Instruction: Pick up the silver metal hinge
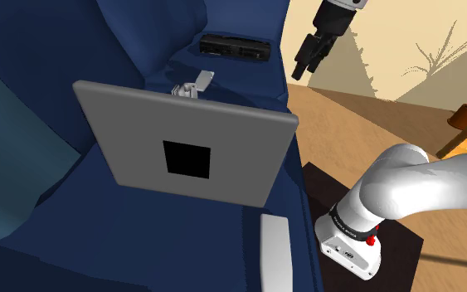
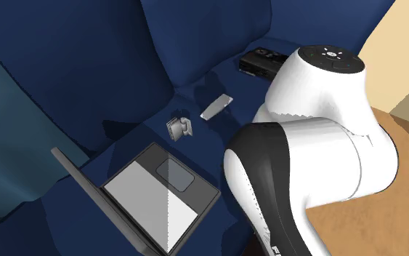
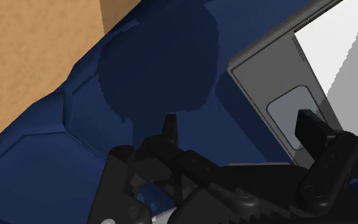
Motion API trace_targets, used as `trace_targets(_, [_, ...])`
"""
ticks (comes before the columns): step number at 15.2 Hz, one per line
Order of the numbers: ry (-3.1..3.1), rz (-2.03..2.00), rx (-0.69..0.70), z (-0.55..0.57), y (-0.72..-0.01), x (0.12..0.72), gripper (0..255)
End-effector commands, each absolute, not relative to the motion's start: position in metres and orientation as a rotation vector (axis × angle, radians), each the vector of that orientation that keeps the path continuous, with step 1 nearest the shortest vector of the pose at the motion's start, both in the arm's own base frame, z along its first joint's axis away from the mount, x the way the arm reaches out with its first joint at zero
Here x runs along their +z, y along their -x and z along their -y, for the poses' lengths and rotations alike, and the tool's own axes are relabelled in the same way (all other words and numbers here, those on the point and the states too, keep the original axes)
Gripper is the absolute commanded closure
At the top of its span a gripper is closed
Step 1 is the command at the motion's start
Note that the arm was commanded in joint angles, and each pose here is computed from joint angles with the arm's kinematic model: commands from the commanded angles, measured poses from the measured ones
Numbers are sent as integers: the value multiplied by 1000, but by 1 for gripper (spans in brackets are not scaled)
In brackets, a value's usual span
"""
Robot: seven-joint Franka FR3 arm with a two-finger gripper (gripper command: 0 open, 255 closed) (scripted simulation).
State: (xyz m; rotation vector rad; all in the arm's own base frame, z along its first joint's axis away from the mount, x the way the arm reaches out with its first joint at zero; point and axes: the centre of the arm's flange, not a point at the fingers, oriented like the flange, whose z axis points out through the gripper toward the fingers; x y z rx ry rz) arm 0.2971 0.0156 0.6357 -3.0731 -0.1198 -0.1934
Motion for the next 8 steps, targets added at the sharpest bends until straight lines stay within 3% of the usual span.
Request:
trace_targets(1, [3073, 120, -193, -16, -297, 636, 0])
trace_targets(8, [3090, 238, -126, -47, -389, 614, 0])
